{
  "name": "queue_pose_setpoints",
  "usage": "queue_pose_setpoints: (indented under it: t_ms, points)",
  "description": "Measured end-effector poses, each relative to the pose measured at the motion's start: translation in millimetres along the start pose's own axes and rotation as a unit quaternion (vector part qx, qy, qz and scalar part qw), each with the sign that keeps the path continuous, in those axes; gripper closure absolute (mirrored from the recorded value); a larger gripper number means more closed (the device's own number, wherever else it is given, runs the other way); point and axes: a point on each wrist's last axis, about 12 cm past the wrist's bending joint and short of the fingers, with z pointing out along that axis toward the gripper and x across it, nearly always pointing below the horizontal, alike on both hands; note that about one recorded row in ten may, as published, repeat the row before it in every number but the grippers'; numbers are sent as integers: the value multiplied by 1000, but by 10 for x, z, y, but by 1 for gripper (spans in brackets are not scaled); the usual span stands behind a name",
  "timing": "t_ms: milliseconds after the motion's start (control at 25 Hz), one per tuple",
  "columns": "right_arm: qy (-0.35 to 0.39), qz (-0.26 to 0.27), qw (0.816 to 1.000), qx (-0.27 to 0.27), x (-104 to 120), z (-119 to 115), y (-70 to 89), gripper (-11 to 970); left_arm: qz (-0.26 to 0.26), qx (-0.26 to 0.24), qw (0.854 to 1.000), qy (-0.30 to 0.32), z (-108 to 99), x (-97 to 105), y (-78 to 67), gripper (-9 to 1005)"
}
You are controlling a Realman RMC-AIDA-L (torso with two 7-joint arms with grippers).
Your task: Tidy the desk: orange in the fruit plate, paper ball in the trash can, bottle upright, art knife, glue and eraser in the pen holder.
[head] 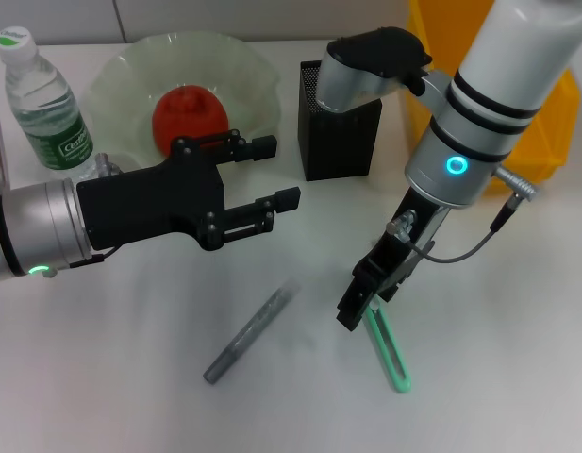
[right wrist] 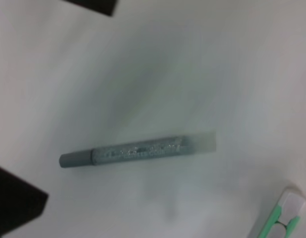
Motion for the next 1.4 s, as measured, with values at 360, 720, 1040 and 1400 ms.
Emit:
queue_pose_setpoints:
  t_ms: [360, 720, 1040, 1400]
  points:
    - [7, 13, 1000, -3, 50, 53, -33, 230, -2, -1, 1000, 3, -14, 20, -2, 371]
    - [11, 11, 1000, 2, 59, 52, -46, 229, 1, -6, 1000, 3, 9, 46, -2, 371]
    - [18, 9, 1000, 3, 87, 87, -52, 233, 0, -6, 1000, 1, 28, 43, 1, 371]
    - [24, 4, 1000, 12, 102, 109, -64, 241, 0, -8, 1000, -1, 29, 36, 8, 371]
